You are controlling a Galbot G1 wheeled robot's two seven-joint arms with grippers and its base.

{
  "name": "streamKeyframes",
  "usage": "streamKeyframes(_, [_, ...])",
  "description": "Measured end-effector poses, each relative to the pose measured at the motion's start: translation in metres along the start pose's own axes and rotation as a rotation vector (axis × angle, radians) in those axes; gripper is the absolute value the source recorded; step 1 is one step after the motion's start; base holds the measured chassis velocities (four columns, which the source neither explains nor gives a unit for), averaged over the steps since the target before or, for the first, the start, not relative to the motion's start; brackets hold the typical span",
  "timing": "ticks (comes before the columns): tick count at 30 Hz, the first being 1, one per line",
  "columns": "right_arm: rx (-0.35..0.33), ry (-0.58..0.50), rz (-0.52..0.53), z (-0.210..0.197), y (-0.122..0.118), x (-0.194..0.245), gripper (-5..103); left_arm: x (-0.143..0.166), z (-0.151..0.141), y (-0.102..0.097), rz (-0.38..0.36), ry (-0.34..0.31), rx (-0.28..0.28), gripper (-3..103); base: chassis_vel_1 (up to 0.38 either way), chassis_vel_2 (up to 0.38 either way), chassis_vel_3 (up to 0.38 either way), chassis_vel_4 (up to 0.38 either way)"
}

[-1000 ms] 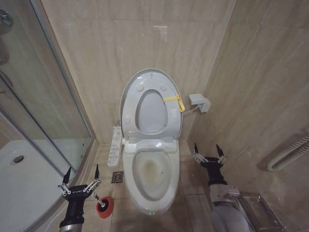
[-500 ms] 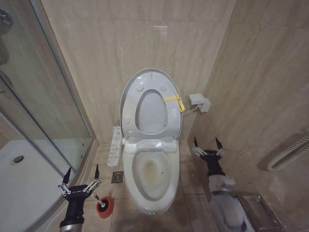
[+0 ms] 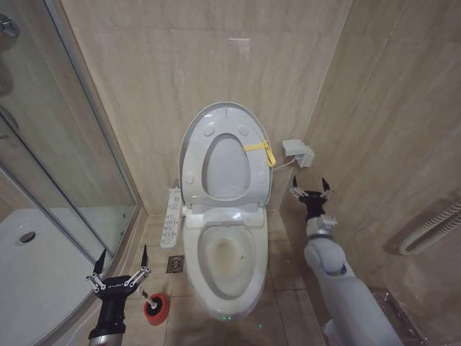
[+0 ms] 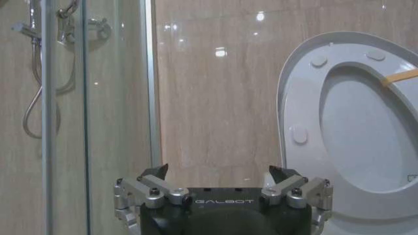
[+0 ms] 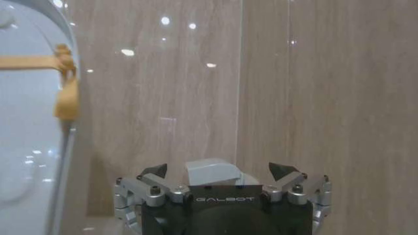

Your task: Open the toilet lid, clean the toilet bowl with a toilet brush, close the toilet lid, and flush.

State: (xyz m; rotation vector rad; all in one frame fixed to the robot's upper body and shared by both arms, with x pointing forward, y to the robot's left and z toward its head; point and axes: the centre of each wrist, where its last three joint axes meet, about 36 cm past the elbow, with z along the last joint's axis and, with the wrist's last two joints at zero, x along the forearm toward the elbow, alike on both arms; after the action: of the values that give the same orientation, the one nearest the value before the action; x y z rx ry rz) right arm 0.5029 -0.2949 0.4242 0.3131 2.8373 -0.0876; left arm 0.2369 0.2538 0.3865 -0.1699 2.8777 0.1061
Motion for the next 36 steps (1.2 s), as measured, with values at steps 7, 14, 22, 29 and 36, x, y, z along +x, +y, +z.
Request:
streamKeyframes(7, [-0.005, -0.032, 0.036, 0.004, 0.016, -0.062, 100, 0.000, 0.000, 0.000, 0.000, 0.000, 0.000, 100, 0.000, 0.000, 0.000, 0.000])
streamKeyframes(14, [-0.016, -0.038, 0.040, 0.003, 0.035, -0.099, 100, 0.000, 0.000, 0.000, 0.000, 0.000, 0.000, 100, 0.000, 0.000, 0.000, 0.000])
streamKeyframes(22, [-0.026, -0.053, 0.025, -0.005, 0.058, -0.130, 100, 0.000, 0.000, 0.000, 0.000, 0.000, 0.000, 100, 0.000, 0.000, 0.000, 0.000])
streamKeyframes(29, [-0.030, -0.068, 0.016, -0.016, 0.073, -0.152, 100, 0.000, 0.000, 0.000, 0.000, 0.000, 0.000, 100, 0.000, 0.000, 0.000, 0.000])
streamKeyframes(36, [-0.008, -0.082, -0.027, -0.019, 0.081, -0.148, 100, 0.000, 0.000, 0.000, 0.000, 0.000, 0.000, 100, 0.000, 0.000, 0.000, 0.000])
